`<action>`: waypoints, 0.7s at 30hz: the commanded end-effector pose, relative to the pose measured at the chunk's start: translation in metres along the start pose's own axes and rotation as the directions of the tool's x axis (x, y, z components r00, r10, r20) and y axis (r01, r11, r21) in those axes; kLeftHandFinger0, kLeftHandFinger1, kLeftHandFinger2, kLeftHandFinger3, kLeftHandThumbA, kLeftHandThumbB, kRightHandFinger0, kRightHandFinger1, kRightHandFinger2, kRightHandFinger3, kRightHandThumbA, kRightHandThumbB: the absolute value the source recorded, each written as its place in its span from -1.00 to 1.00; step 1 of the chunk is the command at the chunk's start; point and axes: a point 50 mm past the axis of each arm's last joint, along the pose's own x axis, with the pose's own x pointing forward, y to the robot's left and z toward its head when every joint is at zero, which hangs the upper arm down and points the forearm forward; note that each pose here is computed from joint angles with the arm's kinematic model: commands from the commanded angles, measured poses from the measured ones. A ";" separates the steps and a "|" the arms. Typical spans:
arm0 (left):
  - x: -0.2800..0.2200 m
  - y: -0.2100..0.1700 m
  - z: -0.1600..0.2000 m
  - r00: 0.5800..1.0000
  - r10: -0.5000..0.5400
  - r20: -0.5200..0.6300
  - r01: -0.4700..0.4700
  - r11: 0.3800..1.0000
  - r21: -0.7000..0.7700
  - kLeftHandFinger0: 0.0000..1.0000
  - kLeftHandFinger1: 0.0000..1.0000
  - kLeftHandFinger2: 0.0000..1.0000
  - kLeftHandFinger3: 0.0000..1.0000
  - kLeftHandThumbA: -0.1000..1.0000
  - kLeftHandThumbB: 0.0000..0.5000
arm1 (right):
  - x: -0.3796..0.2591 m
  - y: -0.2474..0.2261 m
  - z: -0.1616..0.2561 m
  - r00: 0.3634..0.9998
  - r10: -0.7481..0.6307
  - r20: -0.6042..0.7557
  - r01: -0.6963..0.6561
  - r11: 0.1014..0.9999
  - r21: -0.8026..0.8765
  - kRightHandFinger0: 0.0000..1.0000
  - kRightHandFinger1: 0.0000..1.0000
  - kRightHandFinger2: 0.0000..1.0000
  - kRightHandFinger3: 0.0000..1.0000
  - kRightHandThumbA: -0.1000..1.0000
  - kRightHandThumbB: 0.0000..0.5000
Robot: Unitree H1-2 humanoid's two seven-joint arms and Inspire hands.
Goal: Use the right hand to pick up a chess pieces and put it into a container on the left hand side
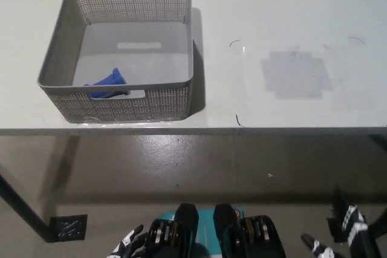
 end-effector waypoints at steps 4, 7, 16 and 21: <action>0.010 0.015 0.016 0.994 0.070 0.080 -0.070 0.998 0.001 1.00 1.00 1.00 1.00 1.00 -0.07 | -0.010 0.007 -0.012 0.997 0.071 0.011 -0.071 0.995 0.069 1.00 1.00 1.00 1.00 1.00 0.62; 0.012 0.024 0.015 0.990 0.098 0.097 -0.099 0.995 0.007 1.00 1.00 1.00 1.00 1.00 -0.07 | -0.004 0.009 -0.017 0.995 0.098 -0.003 -0.098 0.993 0.064 1.00 1.00 1.00 1.00 1.00 0.58; 0.011 0.039 0.017 0.983 0.150 0.108 -0.153 0.988 0.019 1.00 1.00 1.00 1.00 1.00 -0.06 | 0.019 0.014 -0.016 0.988 0.157 0.011 -0.157 0.985 0.070 1.00 1.00 1.00 1.00 1.00 0.51; 0.010 0.043 0.018 0.977 0.173 0.122 -0.176 0.984 0.018 1.00 1.00 1.00 1.00 1.00 -0.11 | 0.033 0.018 -0.013 0.984 0.175 0.024 -0.176 0.982 0.065 1.00 1.00 1.00 1.00 0.99 0.52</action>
